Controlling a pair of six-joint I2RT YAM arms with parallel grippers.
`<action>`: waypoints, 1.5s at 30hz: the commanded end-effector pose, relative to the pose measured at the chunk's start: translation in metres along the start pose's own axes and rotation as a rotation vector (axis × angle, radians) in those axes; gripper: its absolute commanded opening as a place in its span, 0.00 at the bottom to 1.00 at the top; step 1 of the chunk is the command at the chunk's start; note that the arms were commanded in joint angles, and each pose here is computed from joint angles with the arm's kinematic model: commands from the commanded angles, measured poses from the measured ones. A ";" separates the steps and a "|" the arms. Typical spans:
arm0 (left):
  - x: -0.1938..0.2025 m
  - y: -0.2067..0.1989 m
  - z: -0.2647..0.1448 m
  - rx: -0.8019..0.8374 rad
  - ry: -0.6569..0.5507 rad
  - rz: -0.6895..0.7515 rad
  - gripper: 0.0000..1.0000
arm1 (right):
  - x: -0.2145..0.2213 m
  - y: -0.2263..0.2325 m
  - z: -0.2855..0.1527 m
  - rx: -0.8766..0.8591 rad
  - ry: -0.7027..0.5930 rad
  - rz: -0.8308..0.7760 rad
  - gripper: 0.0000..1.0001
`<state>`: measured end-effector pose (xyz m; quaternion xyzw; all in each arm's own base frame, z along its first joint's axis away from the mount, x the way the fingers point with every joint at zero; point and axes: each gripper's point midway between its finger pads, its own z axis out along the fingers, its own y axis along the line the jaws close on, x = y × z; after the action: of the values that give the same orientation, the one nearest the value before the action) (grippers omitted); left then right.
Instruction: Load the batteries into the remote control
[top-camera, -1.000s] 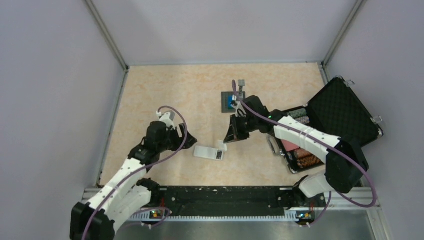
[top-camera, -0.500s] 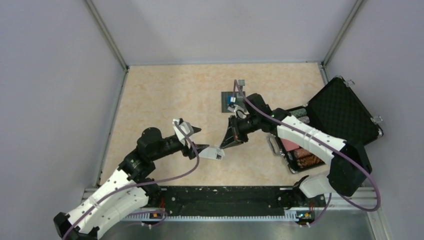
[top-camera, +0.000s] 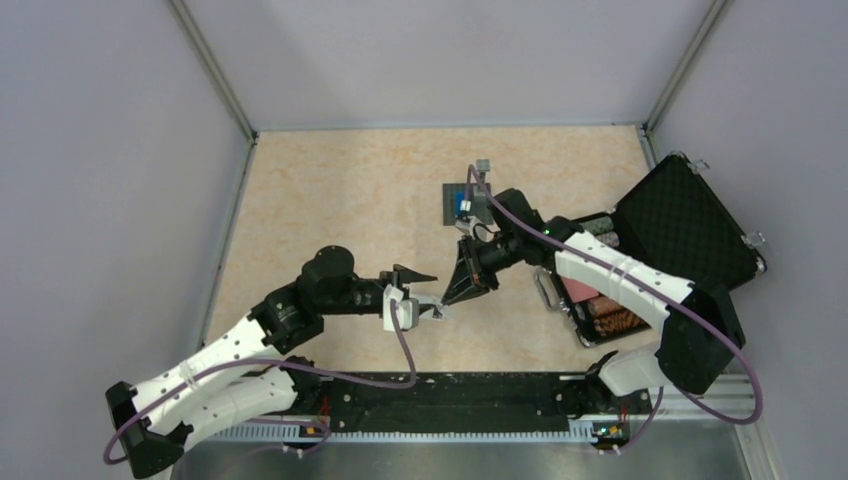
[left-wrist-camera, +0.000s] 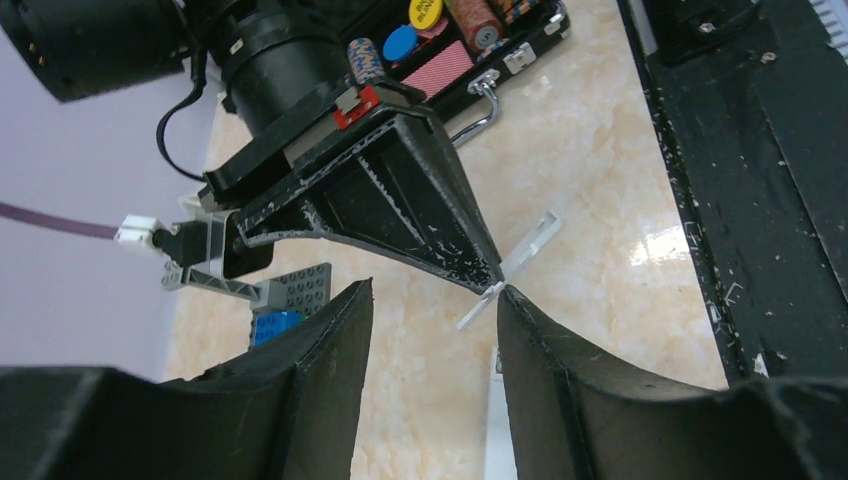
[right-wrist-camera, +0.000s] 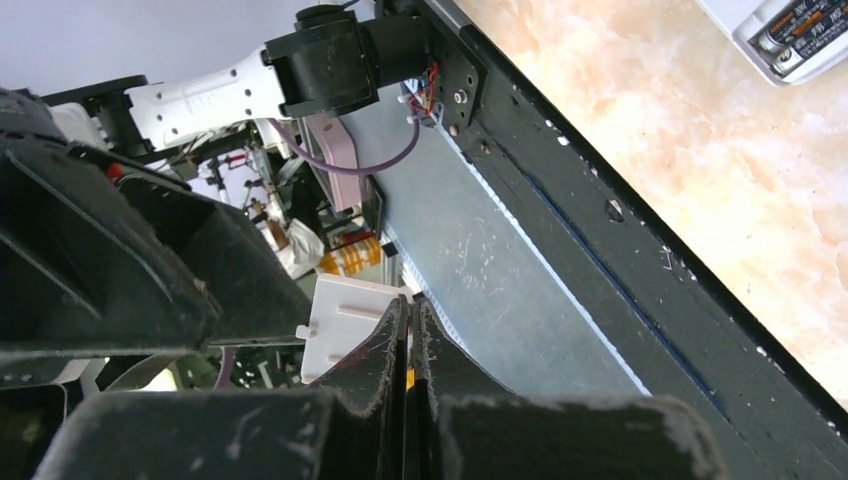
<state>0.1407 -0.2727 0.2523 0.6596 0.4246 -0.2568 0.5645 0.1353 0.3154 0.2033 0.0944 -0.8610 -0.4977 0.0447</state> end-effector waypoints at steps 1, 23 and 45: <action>-0.013 -0.012 -0.001 0.101 -0.037 0.070 0.49 | -0.008 0.009 -0.001 -0.009 0.009 0.009 0.00; -0.001 -0.029 0.009 0.197 -0.029 0.046 0.28 | -0.012 0.002 0.006 0.005 0.028 0.046 0.00; 0.002 0.042 0.005 -0.415 -0.062 -0.799 0.00 | -0.061 0.003 -0.062 -0.032 -0.460 -0.142 0.62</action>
<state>0.1391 -0.2824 0.2244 0.5973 0.5329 -0.3164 0.5090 0.1797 0.2870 0.2017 0.0223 -0.8747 -0.4824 -0.0406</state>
